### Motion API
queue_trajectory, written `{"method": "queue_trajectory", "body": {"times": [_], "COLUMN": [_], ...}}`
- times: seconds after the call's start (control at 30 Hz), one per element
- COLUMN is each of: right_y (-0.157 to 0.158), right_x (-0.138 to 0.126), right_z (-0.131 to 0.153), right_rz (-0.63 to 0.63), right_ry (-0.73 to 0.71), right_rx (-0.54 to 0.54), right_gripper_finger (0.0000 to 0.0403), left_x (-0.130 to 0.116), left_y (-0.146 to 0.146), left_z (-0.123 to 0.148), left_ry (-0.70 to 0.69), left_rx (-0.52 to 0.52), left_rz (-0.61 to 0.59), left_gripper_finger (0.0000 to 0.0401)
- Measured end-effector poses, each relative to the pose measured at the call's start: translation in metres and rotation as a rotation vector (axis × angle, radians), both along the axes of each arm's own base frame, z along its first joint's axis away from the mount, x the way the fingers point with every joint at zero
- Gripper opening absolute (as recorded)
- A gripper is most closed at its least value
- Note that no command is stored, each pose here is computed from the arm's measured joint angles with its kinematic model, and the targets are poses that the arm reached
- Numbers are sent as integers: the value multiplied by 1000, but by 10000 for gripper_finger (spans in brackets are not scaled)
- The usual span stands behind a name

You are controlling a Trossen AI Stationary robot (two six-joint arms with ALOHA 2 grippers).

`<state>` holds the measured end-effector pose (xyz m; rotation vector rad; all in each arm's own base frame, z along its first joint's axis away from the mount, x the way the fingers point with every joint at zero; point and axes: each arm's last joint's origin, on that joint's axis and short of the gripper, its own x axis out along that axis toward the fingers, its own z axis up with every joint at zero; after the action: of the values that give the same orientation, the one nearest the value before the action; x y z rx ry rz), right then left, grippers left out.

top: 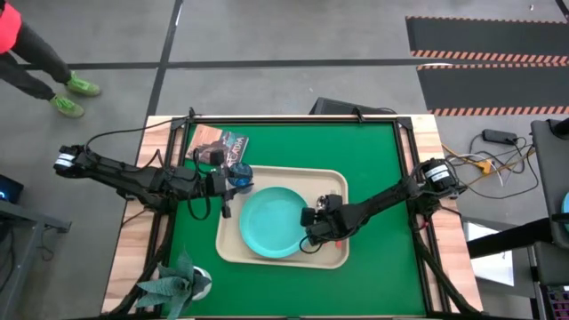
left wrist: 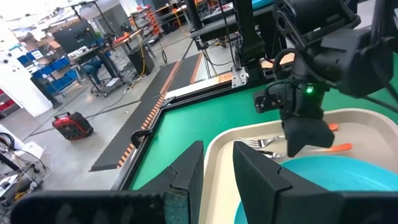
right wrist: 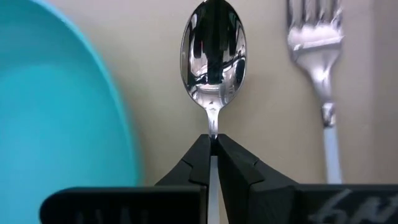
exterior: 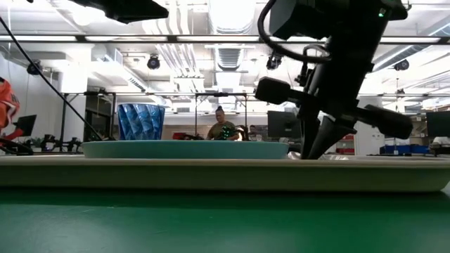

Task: Pick and place plate/cup/fork/spoon on tray
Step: Adjust the utensils on the white tray

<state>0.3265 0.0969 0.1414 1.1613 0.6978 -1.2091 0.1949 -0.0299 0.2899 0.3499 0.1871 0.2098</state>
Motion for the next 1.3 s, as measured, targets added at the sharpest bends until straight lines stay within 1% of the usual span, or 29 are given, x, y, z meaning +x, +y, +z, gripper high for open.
{"method": "queue_trajectory", "body": {"times": [0.07, 0.23, 0.6, 0.7, 0.97, 1.07, 1.3], "right_y": [4, 7, 7, 7, 7, 6, 1], "right_x": [1, 1, 2, 2, 2, 1, -10], "right_z": [-2, -12, -12, -12, -12, -10, 9], "right_rz": [0, -6, 17, 17, 17, 41, 69], "right_ry": [-20, 3, 5, 6, 1, 10, 57], "right_rx": [6, -17, -33, -33, -32, -36, -46], "right_gripper_finger": [12, 12, 15, 26, 72, 85, 100], "left_x": [0, 0, 0, 0, 0, 0, 0], "left_y": [0, 0, 0, 0, 0, 0, 0], "left_z": [0, 1, 1, 1, 1, 1, 1], "left_ry": [-1, -3, -4, -4, -4, -4, -4], "left_rx": [0, -2, -3, -3, -4, -4, -4], "left_rz": [0, 0, 0, 0, 0, 0, 0], "left_gripper_finger": [73, 73, 73, 73, 73, 73, 73]}}
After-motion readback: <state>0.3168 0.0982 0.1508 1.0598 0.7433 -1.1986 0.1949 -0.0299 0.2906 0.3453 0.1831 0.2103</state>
